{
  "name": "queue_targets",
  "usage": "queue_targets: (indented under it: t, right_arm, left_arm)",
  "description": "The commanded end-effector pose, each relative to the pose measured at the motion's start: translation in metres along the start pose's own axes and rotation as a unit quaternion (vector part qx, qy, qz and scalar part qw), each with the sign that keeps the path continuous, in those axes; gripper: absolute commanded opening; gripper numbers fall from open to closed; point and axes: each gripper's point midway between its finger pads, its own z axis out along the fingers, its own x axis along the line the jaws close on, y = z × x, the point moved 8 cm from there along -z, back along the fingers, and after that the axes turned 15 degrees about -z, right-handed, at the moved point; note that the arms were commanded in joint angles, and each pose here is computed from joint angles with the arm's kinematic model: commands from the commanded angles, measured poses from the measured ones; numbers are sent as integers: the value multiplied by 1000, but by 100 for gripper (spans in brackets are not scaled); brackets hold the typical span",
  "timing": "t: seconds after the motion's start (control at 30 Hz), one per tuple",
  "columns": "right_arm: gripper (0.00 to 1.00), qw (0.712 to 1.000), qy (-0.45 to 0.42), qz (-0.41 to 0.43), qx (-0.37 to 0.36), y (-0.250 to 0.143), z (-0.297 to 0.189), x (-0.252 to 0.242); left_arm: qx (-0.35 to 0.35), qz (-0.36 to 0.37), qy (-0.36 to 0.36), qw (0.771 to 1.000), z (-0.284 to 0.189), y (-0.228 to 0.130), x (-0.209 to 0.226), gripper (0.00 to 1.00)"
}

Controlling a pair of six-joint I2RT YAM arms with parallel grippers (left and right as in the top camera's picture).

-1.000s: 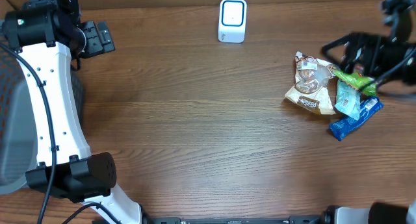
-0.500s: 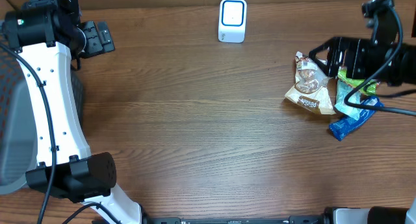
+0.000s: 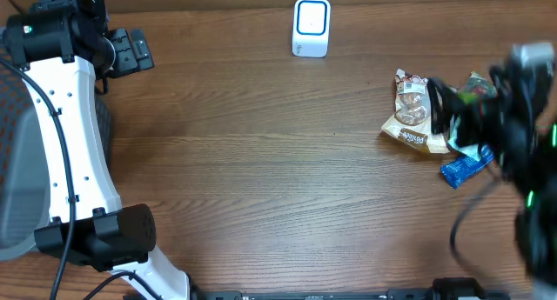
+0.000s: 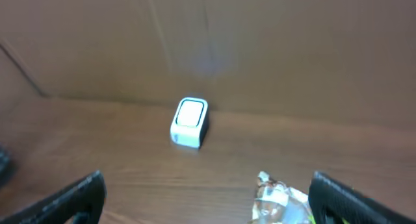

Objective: Scan the item barcode

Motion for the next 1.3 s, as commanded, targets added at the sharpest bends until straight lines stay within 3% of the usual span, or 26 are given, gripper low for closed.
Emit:
queue_targets:
  t: [0.0,0.27,0.63,1.27]
  right_arm:
    - [100,999,-47,-5,-23,-42,-13,3]
    - [100,982,-145,-19,-116,-136,-29,7]
    - [100,986,-134,-15,-96,-233,-3,22]
    - [100,987,-131,-13,-88,-241,-1,23]
  left_arm:
    - [3,13,-2,1000,3,0,-4,100]
    - [3,13,-2,1000,3,0,-4,100]
    - [3,13,-2,1000,3,0,-4,100]
    - [3,13,-2,1000,3,0,-4,100]
